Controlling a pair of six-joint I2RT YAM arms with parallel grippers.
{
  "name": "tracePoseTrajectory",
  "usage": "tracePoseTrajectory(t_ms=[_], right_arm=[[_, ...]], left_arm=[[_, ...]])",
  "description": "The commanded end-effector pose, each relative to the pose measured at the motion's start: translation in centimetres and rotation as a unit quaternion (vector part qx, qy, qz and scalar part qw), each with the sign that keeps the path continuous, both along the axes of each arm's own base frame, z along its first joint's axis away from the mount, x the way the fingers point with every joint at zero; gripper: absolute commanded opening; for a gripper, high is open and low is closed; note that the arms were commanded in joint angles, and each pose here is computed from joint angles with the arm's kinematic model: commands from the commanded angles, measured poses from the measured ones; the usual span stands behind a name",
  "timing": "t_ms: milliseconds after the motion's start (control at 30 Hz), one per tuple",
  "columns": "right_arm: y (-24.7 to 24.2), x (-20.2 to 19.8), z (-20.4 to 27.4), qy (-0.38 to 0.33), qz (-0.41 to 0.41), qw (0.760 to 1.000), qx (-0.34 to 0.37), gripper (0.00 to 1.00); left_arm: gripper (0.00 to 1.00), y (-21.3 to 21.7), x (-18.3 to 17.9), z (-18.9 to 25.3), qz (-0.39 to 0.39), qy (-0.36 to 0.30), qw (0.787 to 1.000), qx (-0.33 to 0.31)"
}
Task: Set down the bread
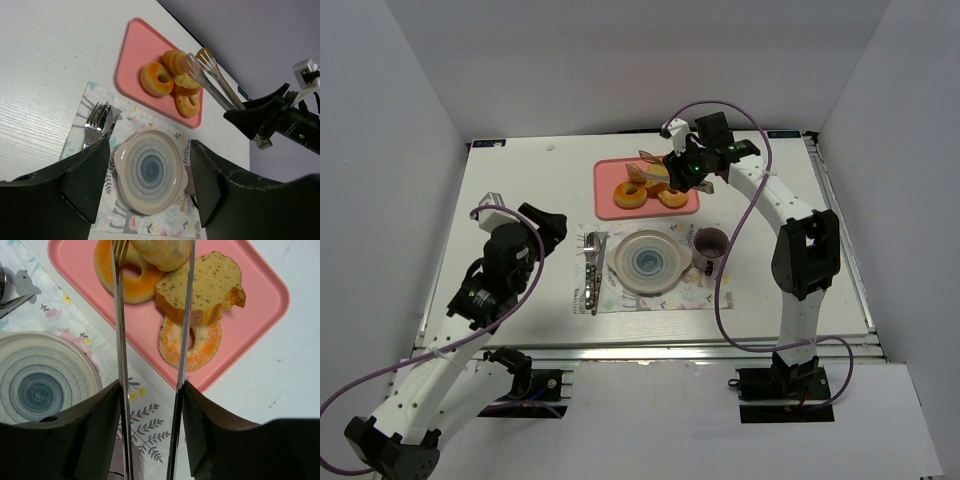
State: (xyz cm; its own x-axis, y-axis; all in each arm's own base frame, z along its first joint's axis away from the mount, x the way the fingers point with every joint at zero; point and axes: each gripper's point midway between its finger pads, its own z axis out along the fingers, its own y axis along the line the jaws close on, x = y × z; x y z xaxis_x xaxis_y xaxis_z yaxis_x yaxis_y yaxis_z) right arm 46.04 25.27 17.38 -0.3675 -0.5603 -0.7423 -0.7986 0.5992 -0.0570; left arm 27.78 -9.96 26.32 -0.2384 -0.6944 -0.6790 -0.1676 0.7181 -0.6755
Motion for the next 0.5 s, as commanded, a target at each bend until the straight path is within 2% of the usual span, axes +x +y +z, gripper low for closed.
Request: tracePoseTrajectory(t_ms=[0, 167, 233, 467], right_arm=[[0.5, -0.1, 1.3, -0.013, 0.005, 1.000, 0.012, 0.54], [0.9, 0.3, 1.0, -0.015, 0.009, 1.000, 0.008, 0.50], [1.1, 0.2, 0.9, -0.016, 0.013, 1.000, 0.007, 0.45], [1.0, -0.5, 2.1, -0.025, 0.020, 0.999, 0.013, 0.15]], left_arm=[[0.75, 0.2, -0.2, 1.3, 0.003, -0.017, 1.000, -0.006], [0.75, 0.3, -0.2, 1.3, 0.005, -0.016, 1.000, -0.005], [0.75, 0.3, -0.2, 1.3, 0.005, -0.016, 1.000, -0.004], [0.75, 0.5, -0.3, 1.4, 0.007, -0.018, 1.000, -0.005]])
